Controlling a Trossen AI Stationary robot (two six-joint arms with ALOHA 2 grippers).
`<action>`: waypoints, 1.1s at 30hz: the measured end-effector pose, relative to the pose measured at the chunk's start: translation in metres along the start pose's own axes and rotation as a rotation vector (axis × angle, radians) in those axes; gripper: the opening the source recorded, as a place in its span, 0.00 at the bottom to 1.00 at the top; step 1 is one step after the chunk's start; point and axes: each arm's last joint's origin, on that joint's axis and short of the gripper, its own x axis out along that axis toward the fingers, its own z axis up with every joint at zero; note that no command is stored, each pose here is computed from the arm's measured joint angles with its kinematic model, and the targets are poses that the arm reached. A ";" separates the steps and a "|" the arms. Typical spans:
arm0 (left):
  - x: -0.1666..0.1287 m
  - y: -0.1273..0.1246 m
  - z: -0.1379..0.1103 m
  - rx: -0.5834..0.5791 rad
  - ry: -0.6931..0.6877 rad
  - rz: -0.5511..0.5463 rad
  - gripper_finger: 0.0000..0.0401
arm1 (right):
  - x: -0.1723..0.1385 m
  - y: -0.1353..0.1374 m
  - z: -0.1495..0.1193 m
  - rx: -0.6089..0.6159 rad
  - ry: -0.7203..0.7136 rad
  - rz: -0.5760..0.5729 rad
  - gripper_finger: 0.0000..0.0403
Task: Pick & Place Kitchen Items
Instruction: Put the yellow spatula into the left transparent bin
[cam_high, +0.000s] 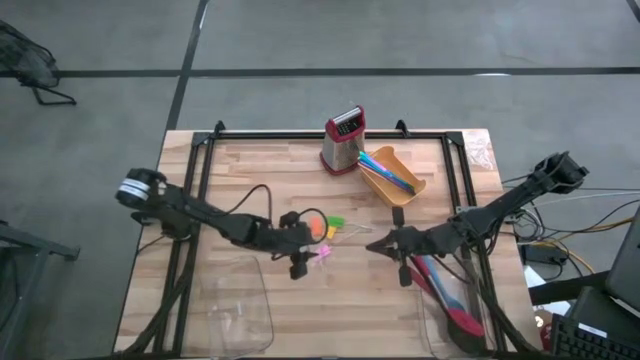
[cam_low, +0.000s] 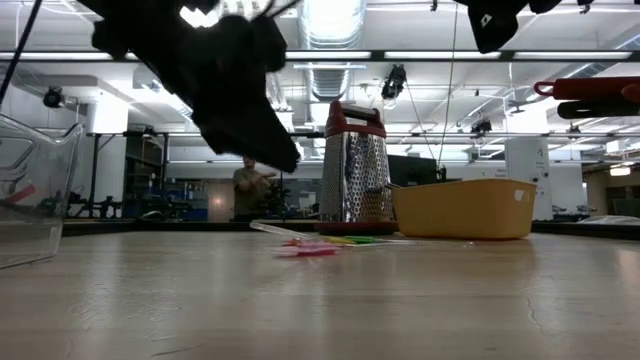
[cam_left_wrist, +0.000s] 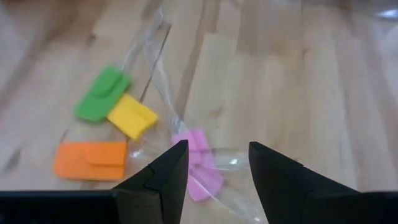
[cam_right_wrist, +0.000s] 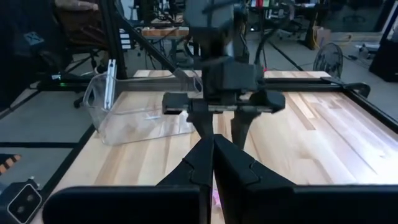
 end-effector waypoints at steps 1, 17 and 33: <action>0.004 0.002 -0.001 -0.015 0.025 0.007 0.44 | 0.000 0.000 0.000 0.004 0.002 0.000 0.02; 0.026 0.001 -0.013 -0.103 0.114 0.071 0.44 | 0.000 0.000 -0.002 0.010 0.010 0.001 0.02; 0.032 -0.005 -0.022 -0.156 0.172 0.002 0.44 | 0.000 0.000 -0.002 0.009 0.011 0.000 0.02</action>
